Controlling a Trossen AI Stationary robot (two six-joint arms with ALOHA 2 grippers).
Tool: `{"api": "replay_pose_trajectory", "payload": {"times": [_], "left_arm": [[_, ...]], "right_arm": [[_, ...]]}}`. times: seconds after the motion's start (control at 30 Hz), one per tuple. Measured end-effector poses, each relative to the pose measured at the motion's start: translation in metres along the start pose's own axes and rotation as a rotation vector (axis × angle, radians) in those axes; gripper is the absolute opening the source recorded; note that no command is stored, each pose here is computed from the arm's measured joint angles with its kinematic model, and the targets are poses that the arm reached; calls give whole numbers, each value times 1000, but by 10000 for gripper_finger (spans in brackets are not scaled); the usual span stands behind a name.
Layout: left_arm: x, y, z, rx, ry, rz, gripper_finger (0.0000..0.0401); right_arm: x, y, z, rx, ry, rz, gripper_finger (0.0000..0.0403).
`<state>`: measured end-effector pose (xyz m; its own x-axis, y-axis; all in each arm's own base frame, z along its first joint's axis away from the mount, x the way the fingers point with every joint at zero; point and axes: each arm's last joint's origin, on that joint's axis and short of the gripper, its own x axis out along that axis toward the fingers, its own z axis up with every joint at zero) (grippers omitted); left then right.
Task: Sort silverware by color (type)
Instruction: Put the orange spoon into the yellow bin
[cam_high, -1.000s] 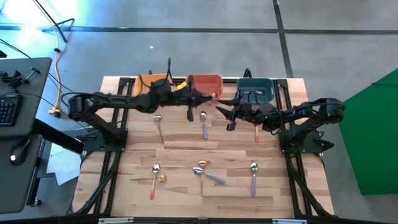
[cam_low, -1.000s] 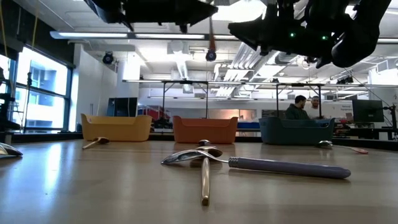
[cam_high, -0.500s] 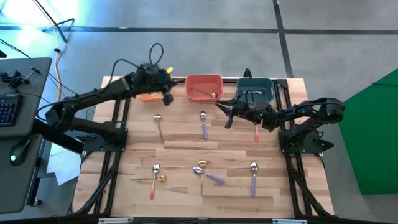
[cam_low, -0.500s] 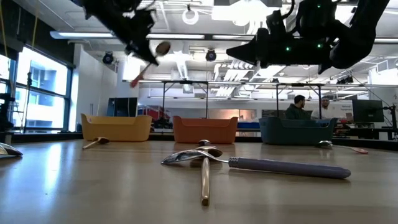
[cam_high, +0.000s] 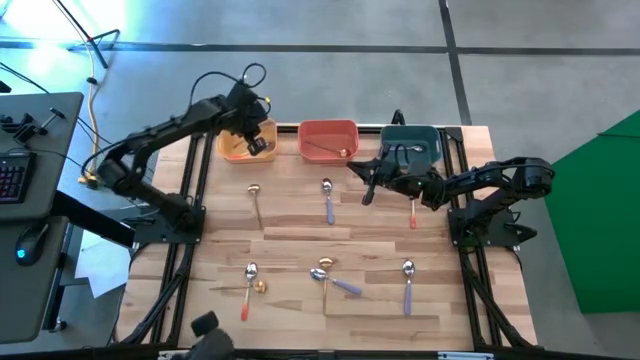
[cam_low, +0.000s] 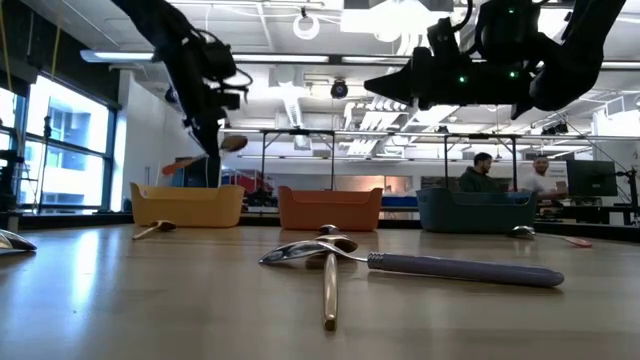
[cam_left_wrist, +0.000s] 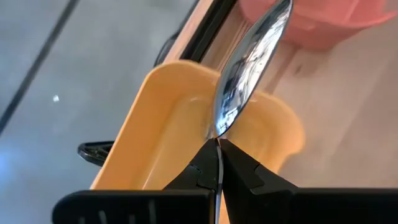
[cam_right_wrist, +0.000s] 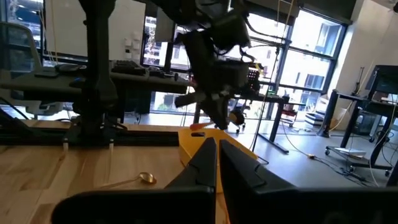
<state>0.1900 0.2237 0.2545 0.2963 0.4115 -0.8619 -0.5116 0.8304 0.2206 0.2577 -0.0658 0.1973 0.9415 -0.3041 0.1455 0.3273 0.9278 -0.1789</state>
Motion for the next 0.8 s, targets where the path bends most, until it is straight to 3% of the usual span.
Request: {"api": "replay_pose_trajectory", "payload": {"times": [0.4, 0.8], "left_arm": [[60, 21, -12, -28, 224, 3, 0], [70, 24, -15, -23, 251, -6, 10]], "right_arm": [[0, -1, -1, -20, 8, -1, 0], [0, -1, -1, -20, 14, 0, 0]]}}
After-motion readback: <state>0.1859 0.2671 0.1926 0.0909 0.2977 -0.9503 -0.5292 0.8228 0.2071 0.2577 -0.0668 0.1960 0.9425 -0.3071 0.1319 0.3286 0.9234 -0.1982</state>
